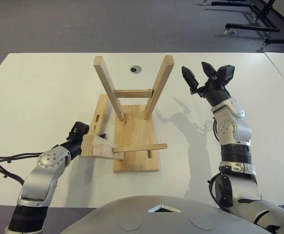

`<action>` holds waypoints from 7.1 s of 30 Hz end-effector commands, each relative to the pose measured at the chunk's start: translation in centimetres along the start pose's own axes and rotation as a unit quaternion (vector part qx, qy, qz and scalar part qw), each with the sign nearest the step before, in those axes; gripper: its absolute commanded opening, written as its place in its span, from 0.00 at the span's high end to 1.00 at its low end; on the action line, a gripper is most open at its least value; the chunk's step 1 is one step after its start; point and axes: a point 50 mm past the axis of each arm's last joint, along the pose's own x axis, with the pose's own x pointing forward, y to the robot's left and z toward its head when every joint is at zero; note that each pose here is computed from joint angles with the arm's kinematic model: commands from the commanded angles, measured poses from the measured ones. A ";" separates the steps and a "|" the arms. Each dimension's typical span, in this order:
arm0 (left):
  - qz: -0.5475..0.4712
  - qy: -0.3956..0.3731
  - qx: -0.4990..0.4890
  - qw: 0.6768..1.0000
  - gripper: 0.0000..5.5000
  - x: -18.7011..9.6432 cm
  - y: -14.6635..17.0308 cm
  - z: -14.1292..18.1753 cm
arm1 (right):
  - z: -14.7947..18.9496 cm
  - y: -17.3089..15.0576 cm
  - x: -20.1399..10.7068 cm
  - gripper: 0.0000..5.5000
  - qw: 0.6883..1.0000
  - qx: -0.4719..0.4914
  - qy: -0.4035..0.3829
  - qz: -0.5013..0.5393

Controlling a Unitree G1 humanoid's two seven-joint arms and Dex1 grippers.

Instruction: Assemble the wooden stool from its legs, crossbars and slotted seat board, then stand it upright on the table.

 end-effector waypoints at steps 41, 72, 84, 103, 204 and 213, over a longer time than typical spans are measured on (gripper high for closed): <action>-0.317 -0.434 0.080 0.839 0.63 -5.3 2.5 18.7 | 11.2 8.1 0.0 0.07 0.905 0.146 -0.165 0.365; -0.512 -0.323 0.072 0.793 0.63 -3.9 -1.4 17.3 | 11.1 12.8 0.7 0.59 0.816 0.212 -0.183 0.506; -0.450 -0.318 0.042 0.833 0.50 -2.3 -0.4 16.9 | 11.2 12.1 0.8 0.62 0.823 0.201 -0.212 0.487; -0.308 -0.388 -0.039 0.868 0.37 -10.6 5.9 14.6 | 8.6 5.2 -6.5 0.62 0.890 0.213 -0.078 0.396; -0.322 -0.346 -0.156 0.867 0.37 -10.8 3.6 9.9 | 2.1 9.8 -8.7 0.63 0.894 -0.007 0.032 0.446; -0.315 -0.349 -0.157 0.868 0.37 -10.8 3.4 9.6 | 2.7 10.5 -8.1 0.63 0.890 -0.028 0.038 0.453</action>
